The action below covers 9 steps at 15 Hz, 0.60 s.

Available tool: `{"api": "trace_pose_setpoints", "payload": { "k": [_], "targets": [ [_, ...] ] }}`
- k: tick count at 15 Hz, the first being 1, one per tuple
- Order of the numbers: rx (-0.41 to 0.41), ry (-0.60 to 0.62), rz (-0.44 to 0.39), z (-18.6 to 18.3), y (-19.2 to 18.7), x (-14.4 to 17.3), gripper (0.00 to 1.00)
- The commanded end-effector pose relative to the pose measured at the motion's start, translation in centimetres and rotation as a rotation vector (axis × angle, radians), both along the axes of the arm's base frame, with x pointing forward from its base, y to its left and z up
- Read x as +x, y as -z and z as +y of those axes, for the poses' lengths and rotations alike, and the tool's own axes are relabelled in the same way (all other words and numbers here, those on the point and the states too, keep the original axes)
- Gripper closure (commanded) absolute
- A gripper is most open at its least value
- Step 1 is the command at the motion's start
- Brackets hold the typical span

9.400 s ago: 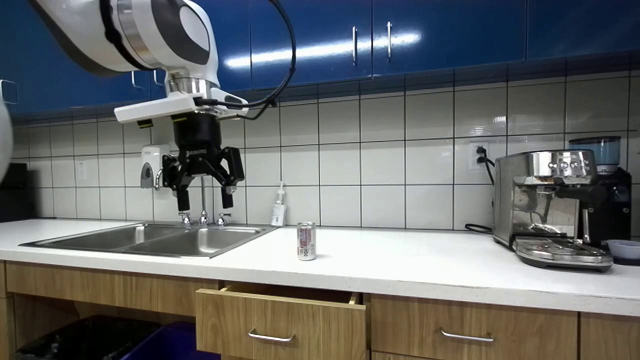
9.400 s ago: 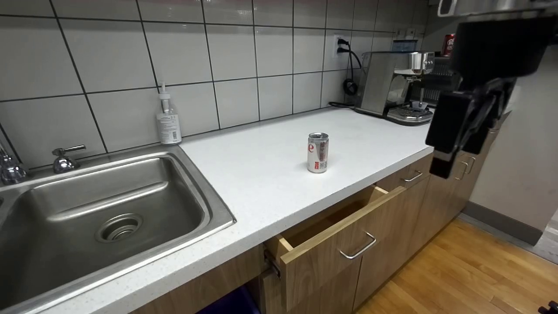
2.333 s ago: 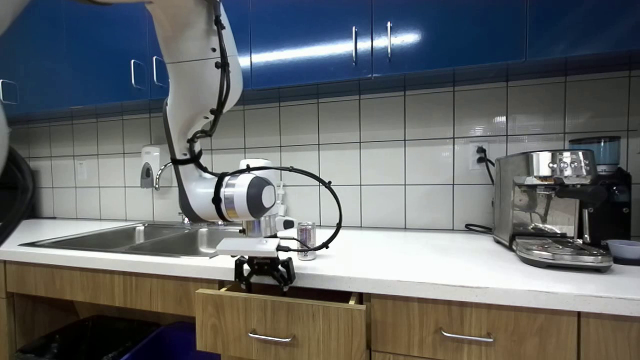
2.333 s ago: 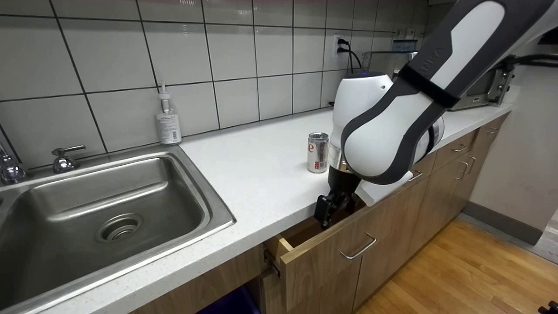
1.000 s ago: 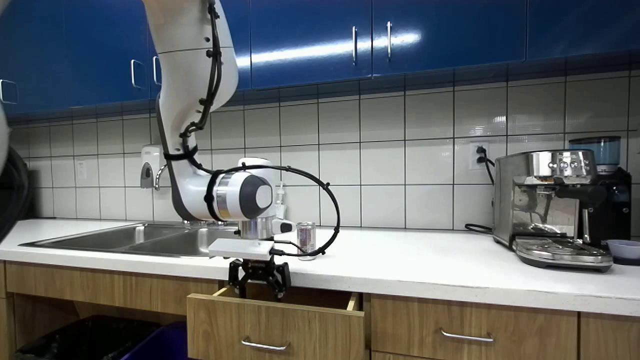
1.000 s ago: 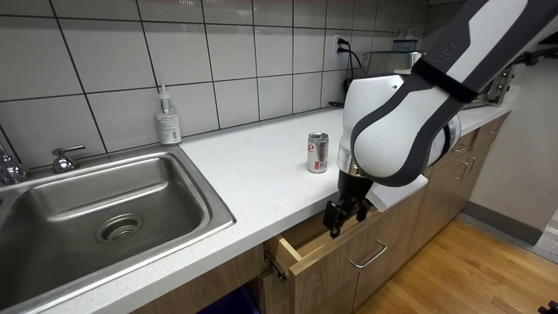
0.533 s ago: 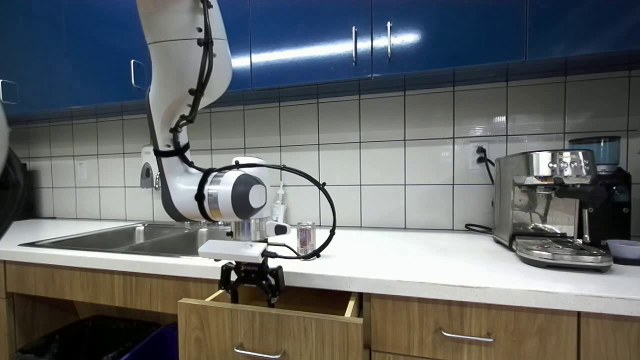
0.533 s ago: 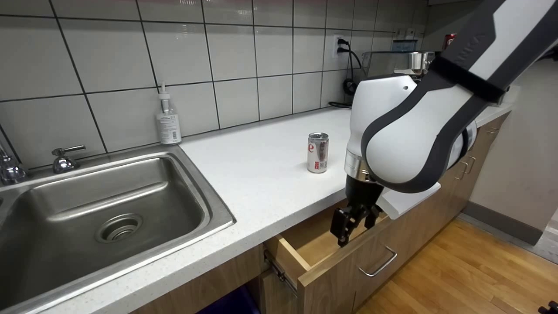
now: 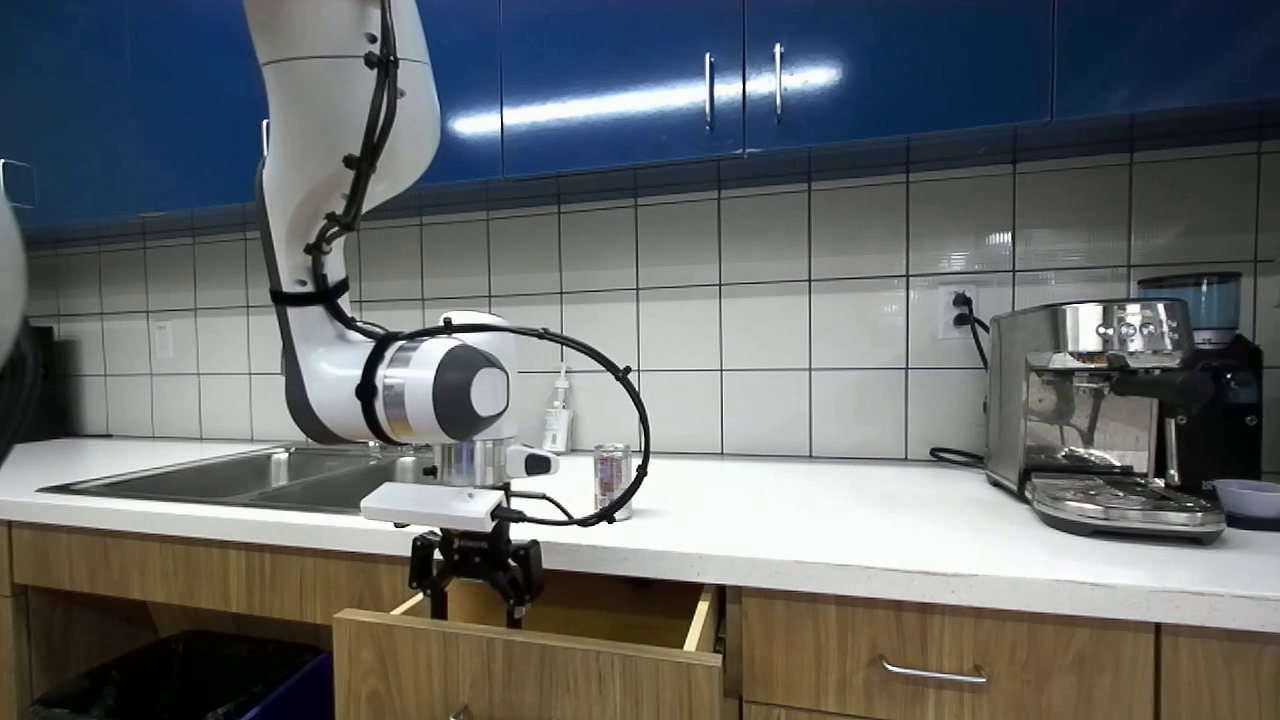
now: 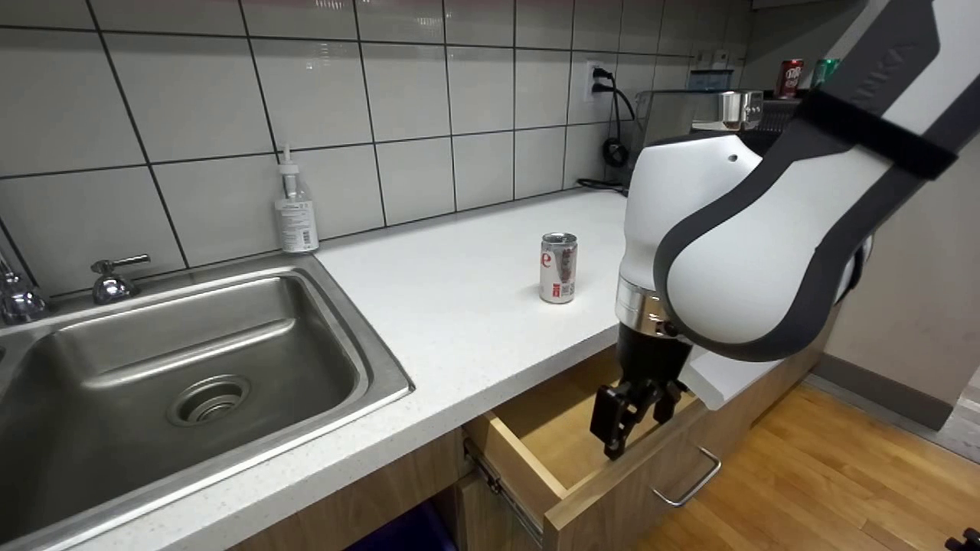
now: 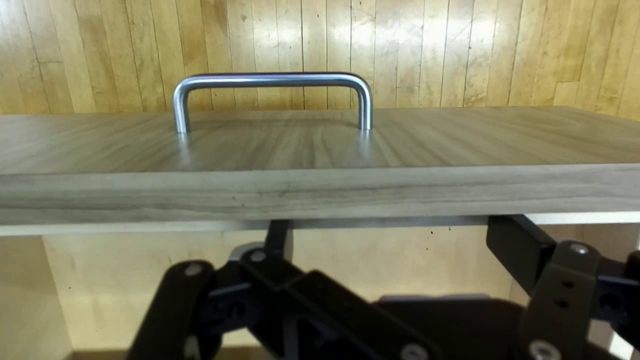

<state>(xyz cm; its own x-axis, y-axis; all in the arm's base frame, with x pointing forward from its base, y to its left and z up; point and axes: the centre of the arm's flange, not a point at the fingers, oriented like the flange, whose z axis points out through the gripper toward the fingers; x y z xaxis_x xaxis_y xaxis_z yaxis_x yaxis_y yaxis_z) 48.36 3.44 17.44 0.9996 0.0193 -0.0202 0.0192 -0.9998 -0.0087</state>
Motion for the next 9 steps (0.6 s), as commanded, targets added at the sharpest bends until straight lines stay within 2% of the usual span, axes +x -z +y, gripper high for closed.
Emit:
{"api": "trace_pose_setpoints", "payload": {
  "k": [1,9],
  "targets": [
    [0.016,0.026,0.026,1.6,-0.4,-2.8,0.0],
    [0.016,0.029,0.05,1.4,-0.4,-5.2,0.0]
  ]
}}
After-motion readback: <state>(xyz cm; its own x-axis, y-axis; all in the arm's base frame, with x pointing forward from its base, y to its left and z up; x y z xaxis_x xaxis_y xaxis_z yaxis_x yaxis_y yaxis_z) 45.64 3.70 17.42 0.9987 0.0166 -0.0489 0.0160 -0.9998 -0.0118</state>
